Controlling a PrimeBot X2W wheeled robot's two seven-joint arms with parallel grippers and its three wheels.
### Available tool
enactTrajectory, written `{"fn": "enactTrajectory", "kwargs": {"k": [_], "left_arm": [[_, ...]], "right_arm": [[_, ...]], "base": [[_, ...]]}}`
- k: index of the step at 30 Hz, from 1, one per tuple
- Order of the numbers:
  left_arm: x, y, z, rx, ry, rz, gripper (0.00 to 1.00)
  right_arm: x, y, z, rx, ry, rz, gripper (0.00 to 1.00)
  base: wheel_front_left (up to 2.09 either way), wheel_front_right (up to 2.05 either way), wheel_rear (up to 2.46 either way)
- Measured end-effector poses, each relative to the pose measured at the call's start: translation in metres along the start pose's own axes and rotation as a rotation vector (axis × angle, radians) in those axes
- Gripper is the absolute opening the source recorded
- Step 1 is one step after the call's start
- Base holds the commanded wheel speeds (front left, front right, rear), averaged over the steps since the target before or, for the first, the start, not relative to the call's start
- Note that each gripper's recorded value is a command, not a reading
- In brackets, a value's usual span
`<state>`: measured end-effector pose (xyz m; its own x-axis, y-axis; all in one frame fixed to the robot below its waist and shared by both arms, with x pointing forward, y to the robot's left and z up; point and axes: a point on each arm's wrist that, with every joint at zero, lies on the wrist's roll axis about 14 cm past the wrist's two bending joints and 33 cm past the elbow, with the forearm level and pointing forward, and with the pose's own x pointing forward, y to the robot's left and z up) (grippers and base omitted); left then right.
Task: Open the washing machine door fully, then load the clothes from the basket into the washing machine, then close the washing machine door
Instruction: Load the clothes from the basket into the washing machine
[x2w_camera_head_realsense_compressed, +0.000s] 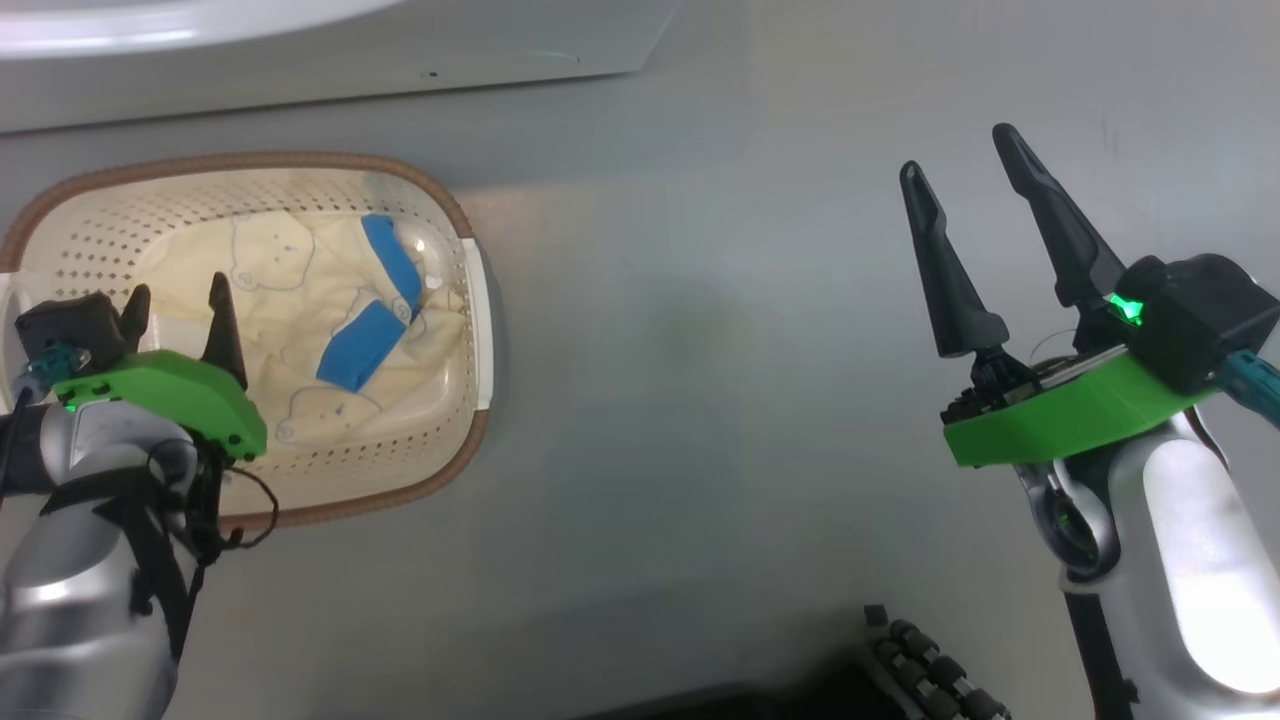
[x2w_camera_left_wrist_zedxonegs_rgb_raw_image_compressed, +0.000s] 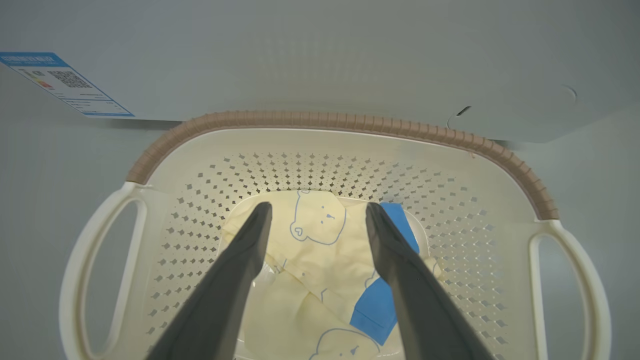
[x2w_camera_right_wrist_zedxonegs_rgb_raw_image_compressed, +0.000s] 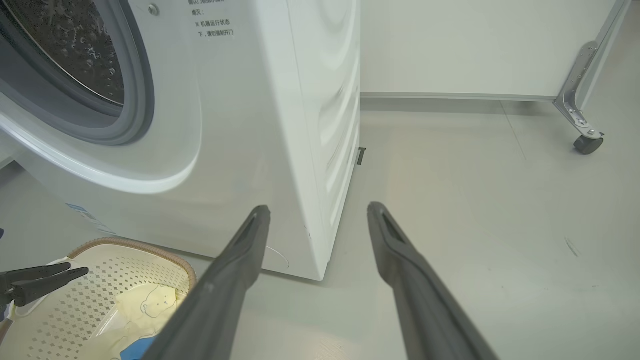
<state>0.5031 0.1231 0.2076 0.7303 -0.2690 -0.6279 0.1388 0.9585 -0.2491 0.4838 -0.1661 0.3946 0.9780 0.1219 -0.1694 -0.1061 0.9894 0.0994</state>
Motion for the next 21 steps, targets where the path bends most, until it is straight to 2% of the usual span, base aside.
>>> {"fn": "enactTrajectory", "kwargs": {"k": [9, 21], "left_arm": [[0.028, -0.018, -0.066, -0.072, 0.232, -0.061, 1.00], [0.048, -0.007, -0.121, -0.124, 0.464, -0.090, 1.00]], "right_arm": [[0.017, -0.001, -0.031, -0.002, 0.050, 0.016, 1.00], [0.022, -0.013, -0.065, -0.005, 0.107, -0.004, 1.00]], "base": [[0.00, 0.00, 0.00], [0.00, 0.00, 0.00]]}}
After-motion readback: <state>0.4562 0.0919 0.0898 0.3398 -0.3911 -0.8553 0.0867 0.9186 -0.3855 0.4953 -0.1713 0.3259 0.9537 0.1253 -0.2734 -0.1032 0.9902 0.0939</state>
